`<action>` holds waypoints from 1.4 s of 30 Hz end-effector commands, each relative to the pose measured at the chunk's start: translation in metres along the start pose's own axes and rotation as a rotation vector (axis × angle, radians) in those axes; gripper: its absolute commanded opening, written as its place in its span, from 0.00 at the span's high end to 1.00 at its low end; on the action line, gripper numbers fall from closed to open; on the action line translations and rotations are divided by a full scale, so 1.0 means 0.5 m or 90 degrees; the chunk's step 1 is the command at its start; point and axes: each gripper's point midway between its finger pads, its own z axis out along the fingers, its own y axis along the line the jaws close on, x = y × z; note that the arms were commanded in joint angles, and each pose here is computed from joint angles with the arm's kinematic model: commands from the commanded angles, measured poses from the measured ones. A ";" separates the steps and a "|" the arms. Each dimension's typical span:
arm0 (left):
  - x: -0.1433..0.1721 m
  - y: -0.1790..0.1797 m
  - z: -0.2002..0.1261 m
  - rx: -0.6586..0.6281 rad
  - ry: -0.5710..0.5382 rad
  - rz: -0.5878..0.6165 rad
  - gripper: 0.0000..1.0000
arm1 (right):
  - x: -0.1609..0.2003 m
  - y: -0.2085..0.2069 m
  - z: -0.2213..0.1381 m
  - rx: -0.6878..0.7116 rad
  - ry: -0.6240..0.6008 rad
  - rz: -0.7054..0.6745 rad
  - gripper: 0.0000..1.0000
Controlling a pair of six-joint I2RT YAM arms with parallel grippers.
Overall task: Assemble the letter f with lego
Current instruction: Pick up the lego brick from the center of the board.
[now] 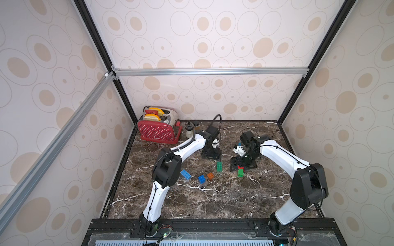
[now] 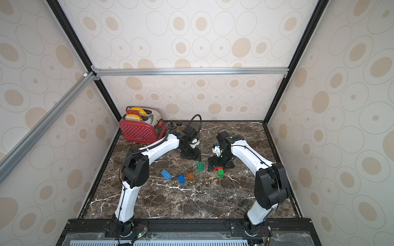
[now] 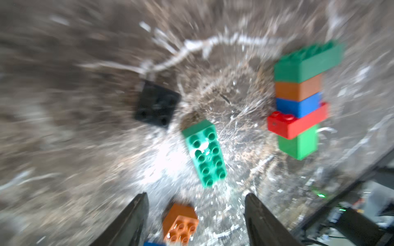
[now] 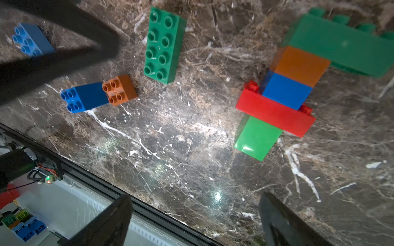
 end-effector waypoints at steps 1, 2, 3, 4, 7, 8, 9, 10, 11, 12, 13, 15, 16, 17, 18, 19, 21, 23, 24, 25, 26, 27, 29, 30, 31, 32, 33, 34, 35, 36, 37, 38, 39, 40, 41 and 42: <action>-0.031 0.015 -0.122 0.053 -0.092 -0.052 0.25 | -0.045 -0.007 0.006 0.031 -0.033 -0.041 0.01; -0.023 0.027 -0.141 0.052 -0.102 -0.063 0.25 | -0.059 -0.006 0.008 0.035 -0.046 -0.053 0.01; -0.010 0.039 -0.163 0.048 -0.109 -0.072 0.25 | -0.080 -0.003 0.015 0.043 -0.065 -0.079 0.00; 0.007 0.051 -0.180 0.041 -0.109 -0.080 0.25 | -0.098 -0.003 0.022 0.055 -0.082 -0.100 0.00; 0.061 0.091 -0.204 0.029 -0.090 -0.114 0.25 | -0.142 0.004 0.039 0.082 -0.114 -0.129 0.00; 0.075 0.101 -0.207 0.029 -0.088 -0.123 0.25 | -0.152 0.019 0.045 0.063 -0.117 -0.131 0.01; 0.089 0.112 -0.211 0.025 -0.089 -0.133 0.25 | -0.165 0.036 0.051 0.040 -0.122 -0.128 0.01; 0.100 0.123 -0.215 0.021 -0.089 -0.143 0.26 | -0.175 0.051 0.058 0.026 -0.126 -0.129 0.02; 0.112 0.134 -0.217 0.019 -0.089 -0.156 0.26 | -0.184 0.065 0.067 0.024 -0.125 -0.136 0.03; 0.123 0.142 -0.219 0.023 -0.091 -0.169 0.26 | -0.186 0.070 0.082 0.039 -0.111 -0.147 0.03; 0.132 0.147 -0.221 0.027 -0.092 -0.179 0.26 | -0.181 0.070 0.094 0.053 -0.089 -0.150 0.04; 0.149 0.152 -0.229 0.031 -0.096 -0.187 0.26 | -0.152 0.075 0.120 0.031 -0.029 -0.125 0.07; 0.157 0.154 -0.231 0.028 -0.097 -0.186 0.26 | -0.135 0.087 0.129 -0.003 -0.012 -0.119 0.07; 0.165 0.157 -0.233 0.023 -0.098 -0.183 0.26 | -0.115 0.106 0.139 -0.048 0.001 -0.113 0.08; 0.175 0.160 -0.232 0.019 -0.096 -0.183 0.26 | -0.096 0.121 0.146 -0.088 0.011 -0.099 0.08; 0.182 0.162 -0.232 0.018 -0.094 -0.183 0.26 | -0.086 0.131 0.150 -0.111 0.015 -0.089 0.08; 0.192 0.165 -0.232 0.020 -0.095 -0.186 0.27 | -0.068 0.128 0.162 -0.119 0.024 -0.060 0.07; 0.200 0.168 -0.234 0.019 -0.098 -0.189 0.26 | -0.061 0.121 0.165 -0.110 0.018 -0.051 0.08; 0.203 0.168 -0.235 0.020 -0.098 -0.188 0.27 | -0.058 0.119 0.166 -0.107 0.018 -0.049 0.07; 0.206 0.168 -0.236 0.020 -0.098 -0.187 0.27 | -0.056 0.119 0.168 -0.107 0.021 -0.047 0.07; 0.209 0.169 -0.237 0.018 -0.098 -0.186 0.26 | -0.053 0.122 0.171 -0.112 0.027 -0.047 0.07; 0.212 0.170 -0.238 0.017 -0.097 -0.184 0.27 | -0.053 0.124 0.175 -0.118 0.031 -0.045 0.07; 0.215 0.172 -0.239 0.015 -0.097 -0.184 0.27 | -0.056 0.131 0.184 -0.121 0.033 -0.050 0.07; 0.217 0.173 -0.238 0.014 -0.096 -0.185 0.26 | -0.060 0.136 0.188 -0.122 0.033 -0.054 0.07; 0.218 0.173 -0.239 0.015 -0.095 -0.184 0.27 | -0.060 0.141 0.194 -0.125 0.038 -0.054 0.07; 0.219 0.173 -0.239 0.014 -0.095 -0.185 0.26 | -0.063 0.147 0.198 -0.130 0.043 -0.053 0.07; 0.220 0.174 -0.240 0.014 -0.094 -0.184 0.27 | -0.067 0.154 0.201 -0.133 0.046 -0.054 0.08; 0.222 0.175 -0.240 0.012 -0.094 -0.184 0.26 | -0.071 0.158 0.202 -0.133 0.045 -0.055 0.08; 0.222 0.178 -0.241 0.009 -0.095 -0.186 0.26 | -0.075 0.164 0.203 -0.133 0.042 -0.058 0.08; 0.223 0.180 -0.242 0.007 -0.095 -0.186 0.26 | -0.081 0.170 0.202 -0.136 0.037 -0.061 0.08; 0.224 0.179 -0.242 0.008 -0.095 -0.186 0.27 | -0.085 0.177 0.204 -0.142 0.038 -0.061 0.08; 0.225 0.180 -0.243 0.008 -0.095 -0.187 0.26 | -0.088 0.181 0.206 -0.146 0.039 -0.061 0.08; 0.225 0.180 -0.244 0.008 -0.095 -0.187 0.27 | -0.095 0.188 0.208 -0.149 0.037 -0.066 0.08; 0.226 0.180 -0.244 0.008 -0.096 -0.187 0.27 | -0.102 0.195 0.210 -0.150 0.035 -0.074 0.08; 0.226 0.181 -0.245 0.008 -0.097 -0.189 0.27 | -0.109 0.204 0.212 -0.155 0.032 -0.080 0.08; 0.229 0.181 -0.245 0.007 -0.095 -0.188 0.27 | -0.120 0.215 0.214 -0.165 0.026 -0.085 0.08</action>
